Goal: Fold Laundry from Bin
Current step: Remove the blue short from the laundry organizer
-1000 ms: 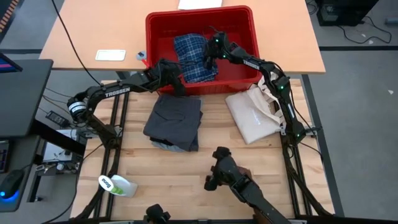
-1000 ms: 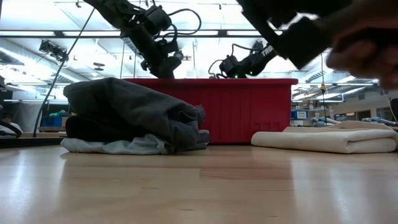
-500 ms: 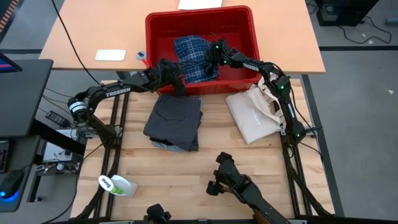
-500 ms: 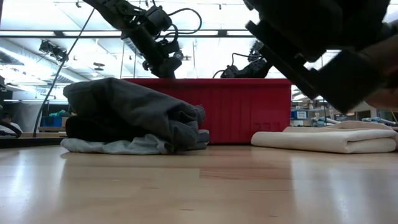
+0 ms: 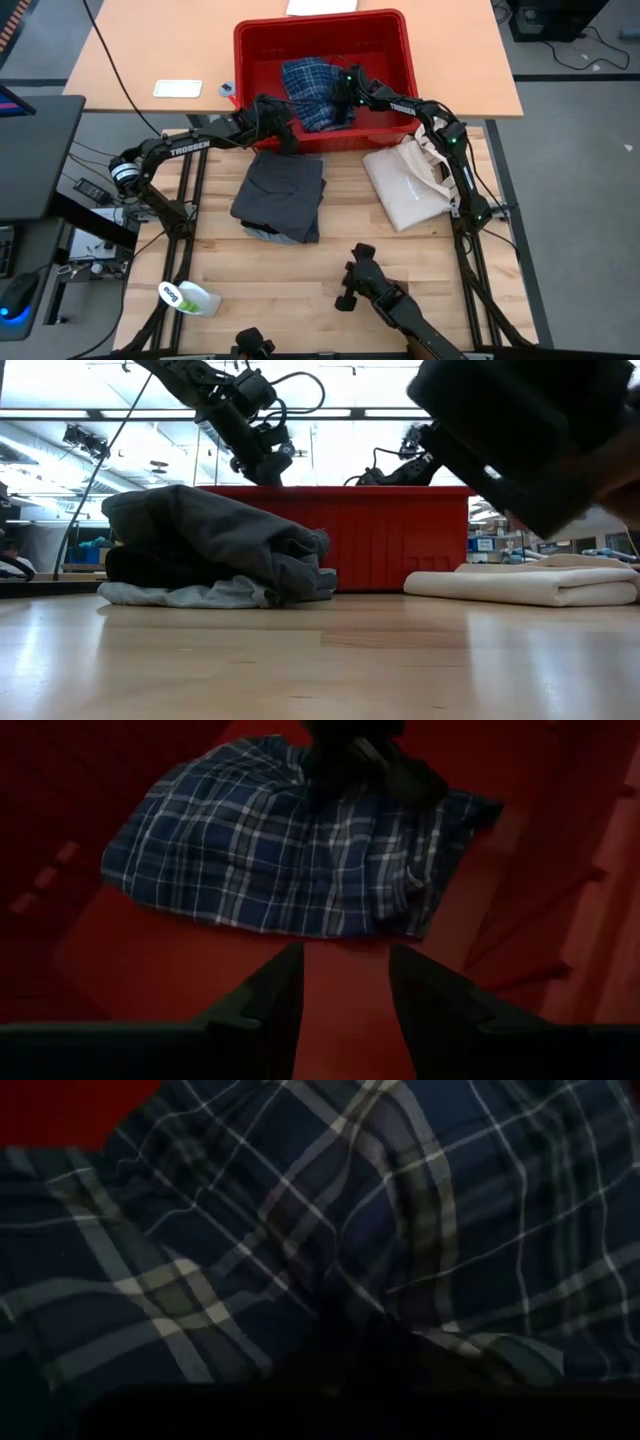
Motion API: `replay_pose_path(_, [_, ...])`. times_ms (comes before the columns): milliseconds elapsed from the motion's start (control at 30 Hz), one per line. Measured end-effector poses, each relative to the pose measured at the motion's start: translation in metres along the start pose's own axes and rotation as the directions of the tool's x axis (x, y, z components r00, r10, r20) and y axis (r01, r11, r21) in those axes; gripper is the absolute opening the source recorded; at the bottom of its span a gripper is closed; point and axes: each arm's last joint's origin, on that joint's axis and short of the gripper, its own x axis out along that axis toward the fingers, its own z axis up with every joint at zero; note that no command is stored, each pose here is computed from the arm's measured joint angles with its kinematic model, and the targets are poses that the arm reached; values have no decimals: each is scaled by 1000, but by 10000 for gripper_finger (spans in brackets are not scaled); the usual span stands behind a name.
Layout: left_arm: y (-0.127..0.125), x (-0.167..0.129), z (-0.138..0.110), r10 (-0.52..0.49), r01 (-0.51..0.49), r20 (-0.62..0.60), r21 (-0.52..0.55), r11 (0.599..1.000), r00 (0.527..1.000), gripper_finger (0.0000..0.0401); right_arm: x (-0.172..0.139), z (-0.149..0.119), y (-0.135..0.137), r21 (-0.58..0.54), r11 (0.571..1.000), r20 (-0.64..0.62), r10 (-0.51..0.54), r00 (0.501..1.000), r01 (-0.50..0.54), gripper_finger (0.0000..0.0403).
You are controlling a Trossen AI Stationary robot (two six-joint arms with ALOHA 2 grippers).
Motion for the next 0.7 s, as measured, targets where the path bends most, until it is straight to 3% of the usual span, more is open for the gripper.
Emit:
replay_pose_path(233, [1, -2, 2, 3, -3, 17, 28, 1000, 1000, 153, -17, 22, -13, 6, 999, 19, -37, 999, 37, 18])
replay_pose_path(500, [7, -19, 4, 20, -22, 44, 42, 999, 999, 153, -80, 65, -34, -19, 998, 148, -56, 987, 60, 18])
replay_pose_path(700, [19, -34, 13, 75, -82, 134, 48, 995, 988, 153, -127, 89, -43, -31, 995, 226, -88, 970, 97, 18])
